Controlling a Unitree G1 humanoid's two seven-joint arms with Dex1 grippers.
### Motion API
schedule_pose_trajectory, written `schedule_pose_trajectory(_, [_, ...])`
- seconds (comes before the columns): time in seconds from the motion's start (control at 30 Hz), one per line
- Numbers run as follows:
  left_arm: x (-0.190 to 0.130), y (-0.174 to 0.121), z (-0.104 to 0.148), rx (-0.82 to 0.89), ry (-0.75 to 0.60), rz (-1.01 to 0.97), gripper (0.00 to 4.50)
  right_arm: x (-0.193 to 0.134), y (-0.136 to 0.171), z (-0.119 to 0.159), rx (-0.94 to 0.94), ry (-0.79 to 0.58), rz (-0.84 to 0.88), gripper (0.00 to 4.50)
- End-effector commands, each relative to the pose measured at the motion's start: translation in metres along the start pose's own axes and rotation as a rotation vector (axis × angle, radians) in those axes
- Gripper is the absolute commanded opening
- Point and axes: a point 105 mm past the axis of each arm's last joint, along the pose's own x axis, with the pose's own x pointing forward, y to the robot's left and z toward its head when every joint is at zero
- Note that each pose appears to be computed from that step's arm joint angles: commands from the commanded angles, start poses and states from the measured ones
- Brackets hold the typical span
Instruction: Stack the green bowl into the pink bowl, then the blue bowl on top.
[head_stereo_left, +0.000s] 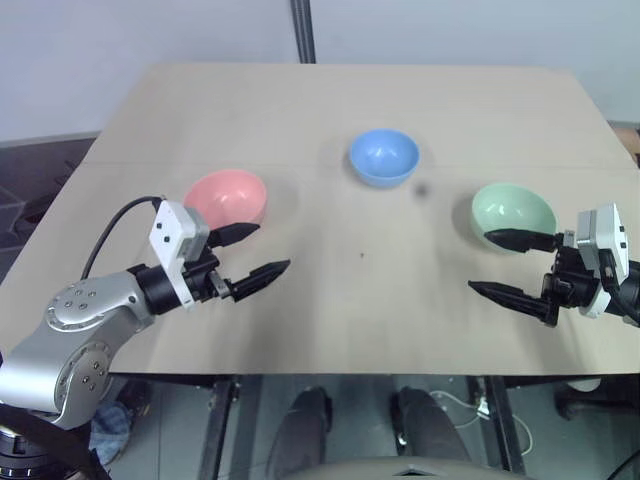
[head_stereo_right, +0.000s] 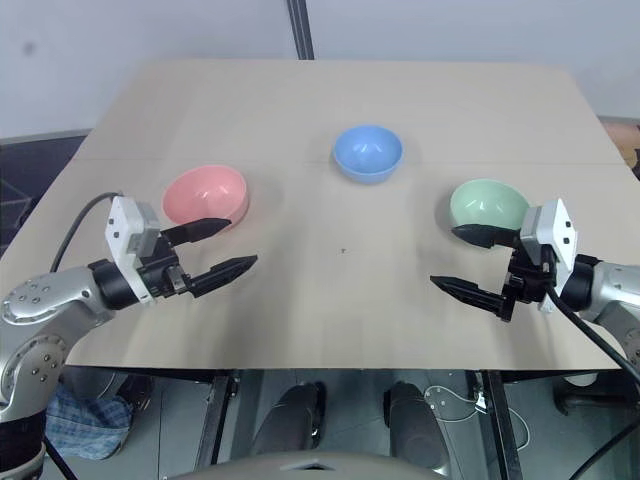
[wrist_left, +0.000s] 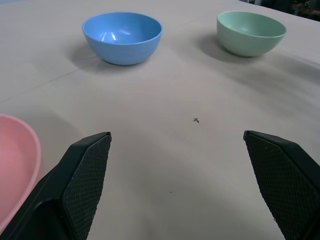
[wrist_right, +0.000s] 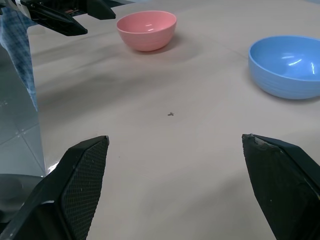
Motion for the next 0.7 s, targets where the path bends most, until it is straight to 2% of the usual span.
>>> schedule_pose_trajectory(0.03, [-0.002, 0.0, 0.009, 0.034, -0.024, -0.003, 4.5, -0.003, 0.003, 0.012, -0.055, -0.033, 0.003, 4.47])
schedule_pose_trajectory(0.27, [-0.003, 0.008, 0.009, 0.046, -0.014, 0.03, 4.5, -0.004, 0.002, 0.014, -0.06, -0.029, -0.001, 4.47])
schedule_pose_trajectory(0.47, [0.0, 0.048, 0.0, 0.123, 0.076, 0.215, 4.5, 0.002, 0.004, 0.039, -0.072, -0.122, 0.015, 4.47])
schedule_pose_trajectory(0.57, [-0.003, 0.071, -0.014, 0.179, 0.17, 0.31, 4.5, 0.005, 0.006, 0.043, -0.081, -0.123, 0.021, 4.47])
schedule_pose_trajectory(0.7, [0.003, 0.082, -0.019, 0.216, 0.202, 0.335, 4.5, 0.006, 0.007, 0.043, -0.084, -0.117, 0.016, 4.47])
